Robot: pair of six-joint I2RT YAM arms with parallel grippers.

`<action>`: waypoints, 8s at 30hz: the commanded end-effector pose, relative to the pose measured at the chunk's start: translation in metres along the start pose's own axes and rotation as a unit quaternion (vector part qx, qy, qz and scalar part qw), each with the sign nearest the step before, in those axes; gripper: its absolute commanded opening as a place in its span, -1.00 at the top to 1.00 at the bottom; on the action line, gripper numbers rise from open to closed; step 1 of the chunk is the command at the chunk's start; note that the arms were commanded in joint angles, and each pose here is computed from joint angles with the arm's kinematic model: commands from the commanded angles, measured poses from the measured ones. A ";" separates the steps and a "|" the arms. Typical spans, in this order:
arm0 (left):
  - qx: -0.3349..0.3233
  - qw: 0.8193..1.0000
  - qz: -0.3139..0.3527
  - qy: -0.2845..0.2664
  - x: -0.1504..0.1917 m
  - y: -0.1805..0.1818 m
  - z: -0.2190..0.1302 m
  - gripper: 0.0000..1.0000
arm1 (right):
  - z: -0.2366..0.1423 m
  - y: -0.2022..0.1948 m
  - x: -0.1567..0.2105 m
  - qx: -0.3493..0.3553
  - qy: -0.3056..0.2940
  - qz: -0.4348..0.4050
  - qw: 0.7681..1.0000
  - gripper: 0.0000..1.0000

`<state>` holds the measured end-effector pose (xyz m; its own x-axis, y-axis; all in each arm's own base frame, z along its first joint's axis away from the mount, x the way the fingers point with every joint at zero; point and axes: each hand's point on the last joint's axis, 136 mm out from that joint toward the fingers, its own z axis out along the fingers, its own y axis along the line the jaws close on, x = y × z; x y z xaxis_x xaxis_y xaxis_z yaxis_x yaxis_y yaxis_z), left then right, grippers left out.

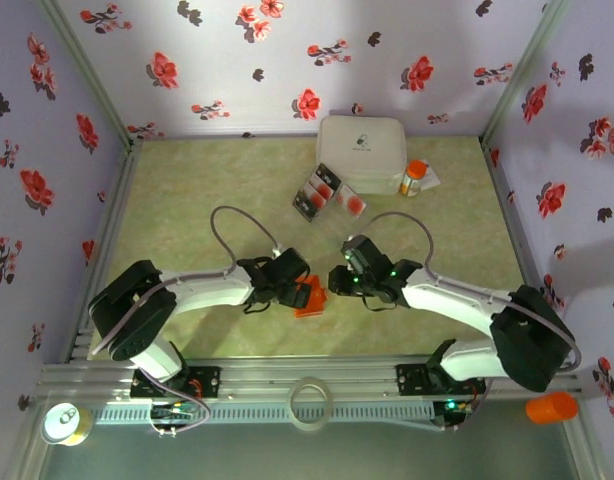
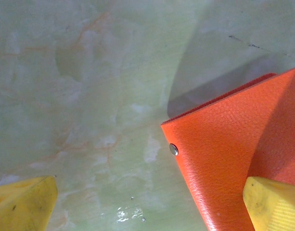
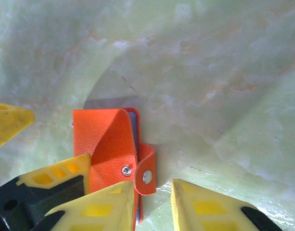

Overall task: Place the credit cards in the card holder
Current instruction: Close the button on the card holder, then reset both arms

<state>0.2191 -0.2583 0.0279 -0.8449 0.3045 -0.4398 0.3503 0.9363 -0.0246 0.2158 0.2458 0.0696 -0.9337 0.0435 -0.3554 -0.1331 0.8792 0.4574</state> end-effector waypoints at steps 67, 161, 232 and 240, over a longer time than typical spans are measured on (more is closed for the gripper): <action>-0.043 0.999 0.021 0.021 0.019 0.018 0.005 -0.99 | 0.031 0.003 0.018 0.019 0.082 -0.033 0.996 0.92; -0.043 0.999 0.014 0.018 0.020 0.019 0.006 -0.99 | 0.061 -0.059 0.122 0.082 0.124 0.002 0.989 1.00; -0.311 0.860 -0.159 -0.371 -0.083 0.326 -0.085 -1.00 | -0.154 -0.276 -0.153 0.495 -0.340 0.049 0.798 -0.99; -0.237 0.884 -0.120 -0.386 -0.090 0.318 -0.046 -1.00 | -0.115 -0.246 -0.179 0.344 -0.433 -0.025 0.833 -0.99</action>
<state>0.3748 0.0371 0.0842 -0.3695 0.0081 -0.9292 -0.2696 0.9560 0.1155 0.3545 -0.0532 0.0853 -0.4757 0.0808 -0.8759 0.4425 0.8825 -0.1590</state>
